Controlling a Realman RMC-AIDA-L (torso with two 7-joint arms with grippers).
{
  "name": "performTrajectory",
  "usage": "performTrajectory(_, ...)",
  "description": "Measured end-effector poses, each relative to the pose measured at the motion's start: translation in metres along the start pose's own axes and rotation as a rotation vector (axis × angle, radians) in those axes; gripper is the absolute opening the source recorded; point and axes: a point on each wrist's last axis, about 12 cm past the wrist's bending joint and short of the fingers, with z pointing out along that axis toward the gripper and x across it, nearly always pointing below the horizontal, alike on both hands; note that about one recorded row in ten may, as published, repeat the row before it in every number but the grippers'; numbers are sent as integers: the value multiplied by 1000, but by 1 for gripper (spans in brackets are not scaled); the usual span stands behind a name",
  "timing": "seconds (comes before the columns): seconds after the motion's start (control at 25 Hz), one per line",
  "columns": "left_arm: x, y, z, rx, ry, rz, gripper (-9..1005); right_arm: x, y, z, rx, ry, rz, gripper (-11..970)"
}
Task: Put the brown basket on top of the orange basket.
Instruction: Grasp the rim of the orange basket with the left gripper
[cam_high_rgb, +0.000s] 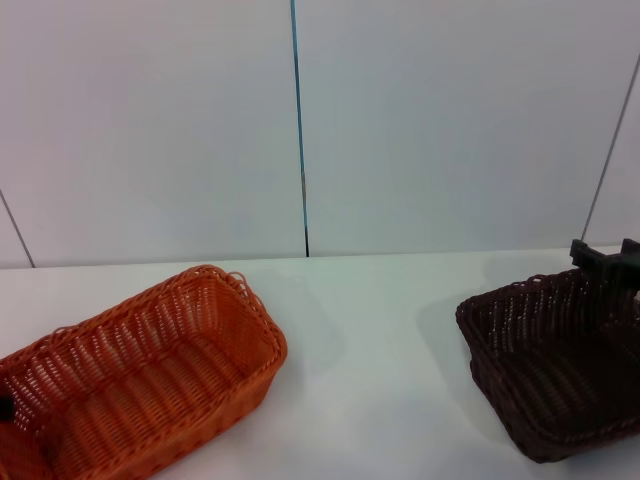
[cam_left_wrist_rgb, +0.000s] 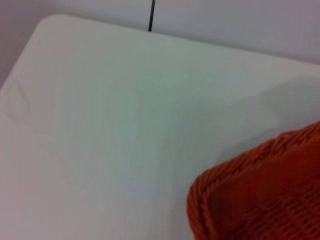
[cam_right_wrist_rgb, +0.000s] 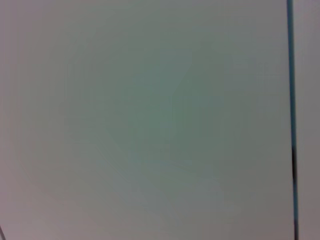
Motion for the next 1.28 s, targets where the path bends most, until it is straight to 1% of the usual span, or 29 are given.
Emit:
performTrajectory(0.12,6,2,6,2,23,-6,735,0,0,0,0,1,0,779)
performTrajectory(0.28,9,3,11,1,29,-10,735,0,1,0,-3,0,2,778)
performTrajectory(0.56,13,-6,24,20,52,1,734,-1,2,-1,-6,-2,3,777)
performTrajectory(0.72,13,-7,26,20,52,6,733,-2,3,-2,-7,-2,3,776)
performTrajectory(1.12,11,-6,27,17,44,7,633,-3,2,-2,-5,-6,0,775)
performTrajectory(1.28,10,-8,27,25,51,7,588,-3,2,-2,-5,-6,5,774)
